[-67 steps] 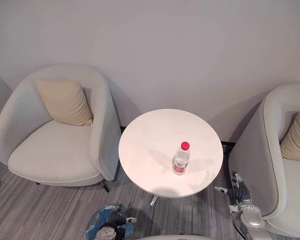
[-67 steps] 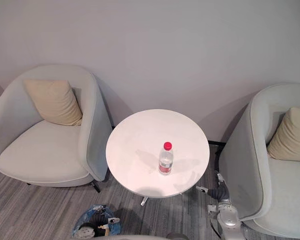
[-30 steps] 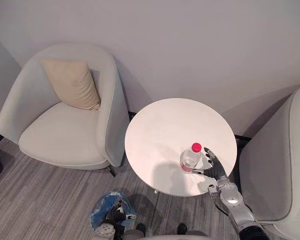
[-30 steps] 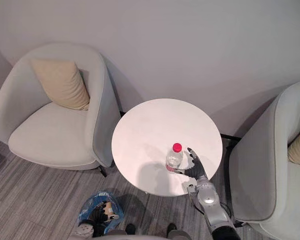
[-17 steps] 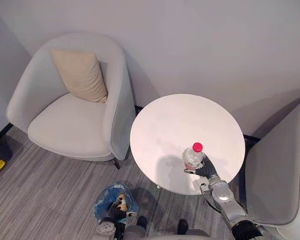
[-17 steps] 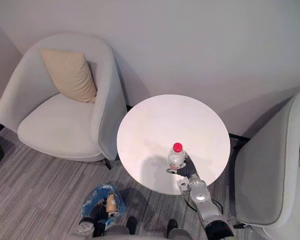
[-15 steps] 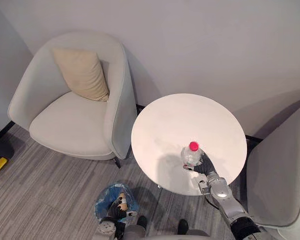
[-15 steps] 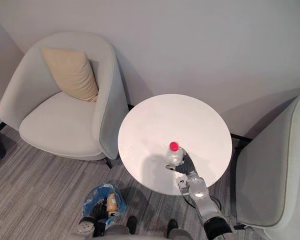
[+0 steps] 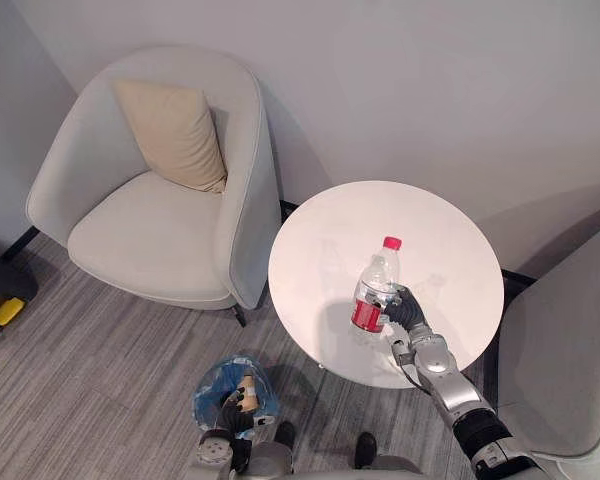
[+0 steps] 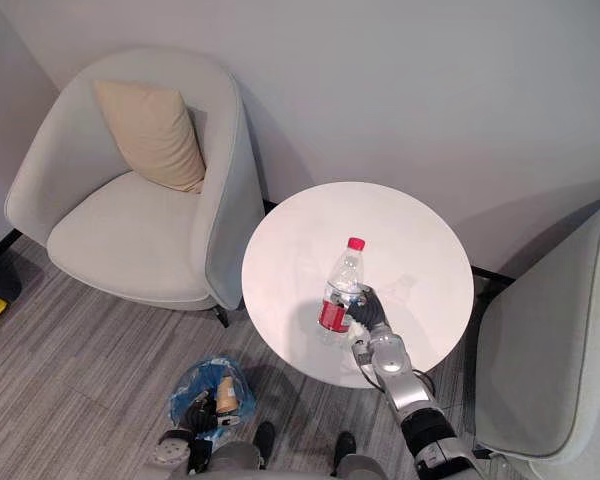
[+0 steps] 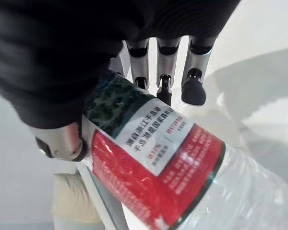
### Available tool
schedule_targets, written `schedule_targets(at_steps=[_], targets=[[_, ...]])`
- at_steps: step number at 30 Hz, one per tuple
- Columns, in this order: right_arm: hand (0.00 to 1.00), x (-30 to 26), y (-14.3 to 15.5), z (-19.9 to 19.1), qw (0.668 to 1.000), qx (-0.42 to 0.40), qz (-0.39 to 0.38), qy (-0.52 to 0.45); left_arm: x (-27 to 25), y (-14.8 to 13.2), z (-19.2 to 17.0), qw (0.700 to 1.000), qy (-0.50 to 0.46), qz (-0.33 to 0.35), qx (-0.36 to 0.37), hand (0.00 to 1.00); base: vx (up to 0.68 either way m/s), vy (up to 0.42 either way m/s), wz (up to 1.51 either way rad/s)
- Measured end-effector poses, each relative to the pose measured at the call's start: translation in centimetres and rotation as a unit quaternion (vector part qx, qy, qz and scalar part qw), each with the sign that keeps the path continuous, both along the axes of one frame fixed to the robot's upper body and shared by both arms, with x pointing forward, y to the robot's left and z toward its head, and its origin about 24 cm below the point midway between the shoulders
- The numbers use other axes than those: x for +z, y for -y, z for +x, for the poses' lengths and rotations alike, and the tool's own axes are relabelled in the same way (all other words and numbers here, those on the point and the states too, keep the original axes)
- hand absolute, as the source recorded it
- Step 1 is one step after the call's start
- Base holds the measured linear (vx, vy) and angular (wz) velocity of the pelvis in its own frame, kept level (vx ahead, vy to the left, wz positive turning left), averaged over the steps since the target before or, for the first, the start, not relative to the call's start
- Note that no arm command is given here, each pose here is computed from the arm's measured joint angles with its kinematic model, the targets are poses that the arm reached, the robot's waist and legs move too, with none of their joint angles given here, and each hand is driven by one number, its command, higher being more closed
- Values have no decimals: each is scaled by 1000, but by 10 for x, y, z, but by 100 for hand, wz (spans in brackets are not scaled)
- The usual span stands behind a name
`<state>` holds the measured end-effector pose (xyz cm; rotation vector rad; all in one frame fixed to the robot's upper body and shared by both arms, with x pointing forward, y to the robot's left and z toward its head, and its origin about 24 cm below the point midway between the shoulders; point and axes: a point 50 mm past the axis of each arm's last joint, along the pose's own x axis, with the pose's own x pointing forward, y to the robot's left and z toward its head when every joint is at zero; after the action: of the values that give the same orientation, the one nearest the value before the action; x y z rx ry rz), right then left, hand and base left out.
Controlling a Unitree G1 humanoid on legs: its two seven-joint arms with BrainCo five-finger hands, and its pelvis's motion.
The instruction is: Gather rubbish on tea table into small bin, then transfer packed bag to large trash can.
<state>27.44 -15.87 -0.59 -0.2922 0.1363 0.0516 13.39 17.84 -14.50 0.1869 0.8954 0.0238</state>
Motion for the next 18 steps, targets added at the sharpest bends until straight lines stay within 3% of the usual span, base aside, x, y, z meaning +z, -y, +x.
schedule_targets(at_steps=[4, 18], targets=[[100, 33, -12, -7, 996, 25, 21, 82, 0, 1, 0, 1000, -1, -1, 1, 0, -2, 19, -11], [100, 71, -25, -34, 981, 54, 32, 181, -2, 2, -4, 1000, -9, 1, -7, 0, -37, 17, -12]])
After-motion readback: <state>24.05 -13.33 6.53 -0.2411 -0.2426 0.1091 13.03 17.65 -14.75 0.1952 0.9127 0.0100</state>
